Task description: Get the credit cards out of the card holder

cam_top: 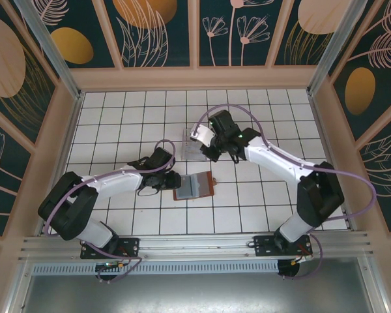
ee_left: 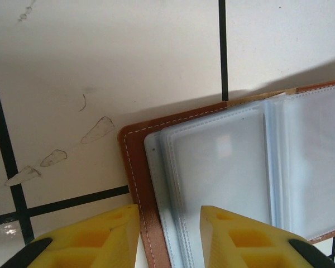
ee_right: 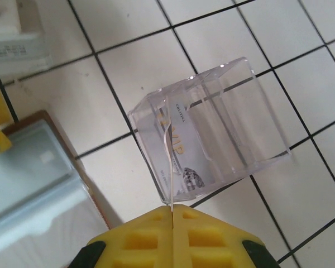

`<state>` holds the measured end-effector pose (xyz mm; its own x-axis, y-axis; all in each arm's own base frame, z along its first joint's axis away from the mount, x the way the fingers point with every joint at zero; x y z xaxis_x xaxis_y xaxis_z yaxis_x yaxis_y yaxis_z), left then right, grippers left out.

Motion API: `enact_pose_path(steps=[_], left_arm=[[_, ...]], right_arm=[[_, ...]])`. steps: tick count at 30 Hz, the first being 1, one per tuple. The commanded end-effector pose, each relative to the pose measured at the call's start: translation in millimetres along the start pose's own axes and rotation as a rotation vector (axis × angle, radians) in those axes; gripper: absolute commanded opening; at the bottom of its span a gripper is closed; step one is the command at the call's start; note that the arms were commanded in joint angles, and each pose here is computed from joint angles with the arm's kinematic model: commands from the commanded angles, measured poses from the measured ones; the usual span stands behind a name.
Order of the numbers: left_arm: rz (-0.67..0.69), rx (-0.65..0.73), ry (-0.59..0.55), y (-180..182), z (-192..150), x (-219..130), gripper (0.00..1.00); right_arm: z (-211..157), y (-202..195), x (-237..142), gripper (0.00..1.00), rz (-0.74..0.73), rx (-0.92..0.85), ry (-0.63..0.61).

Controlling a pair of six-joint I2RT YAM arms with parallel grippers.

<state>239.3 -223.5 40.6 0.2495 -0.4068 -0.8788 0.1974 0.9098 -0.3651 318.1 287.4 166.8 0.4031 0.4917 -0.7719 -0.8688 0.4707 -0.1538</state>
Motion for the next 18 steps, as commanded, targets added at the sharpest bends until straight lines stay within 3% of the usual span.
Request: enact_pose_path(steps=[1,11,18], left_arm=[[0.013,0.029,-0.041,-3,9,-12,0.36],[0.015,0.031,-0.045,-1,7,-15,0.36],[0.02,0.025,-0.052,0,6,-18,0.36]], right_arm=[[-8,-3,4,0.0,0.027,-0.145,0.107],[-8,-6,30,0.0,0.128,-0.229,0.258],[-3,-13,47,0.0,0.132,-0.279,0.292]])
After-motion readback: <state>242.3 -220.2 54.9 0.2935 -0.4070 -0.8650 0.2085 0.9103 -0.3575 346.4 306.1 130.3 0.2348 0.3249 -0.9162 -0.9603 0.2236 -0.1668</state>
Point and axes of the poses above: each hand's point on the last joint's axis, 136 mm out from that joint toward the fingers, its own x axis out along the fingers, its own y axis along the line the jaws close on, z = x × y, the point moved 1 cm from there along -x, back along the fingers, and after that the axes turned 8 degrees about x, right-handed, at the moved point
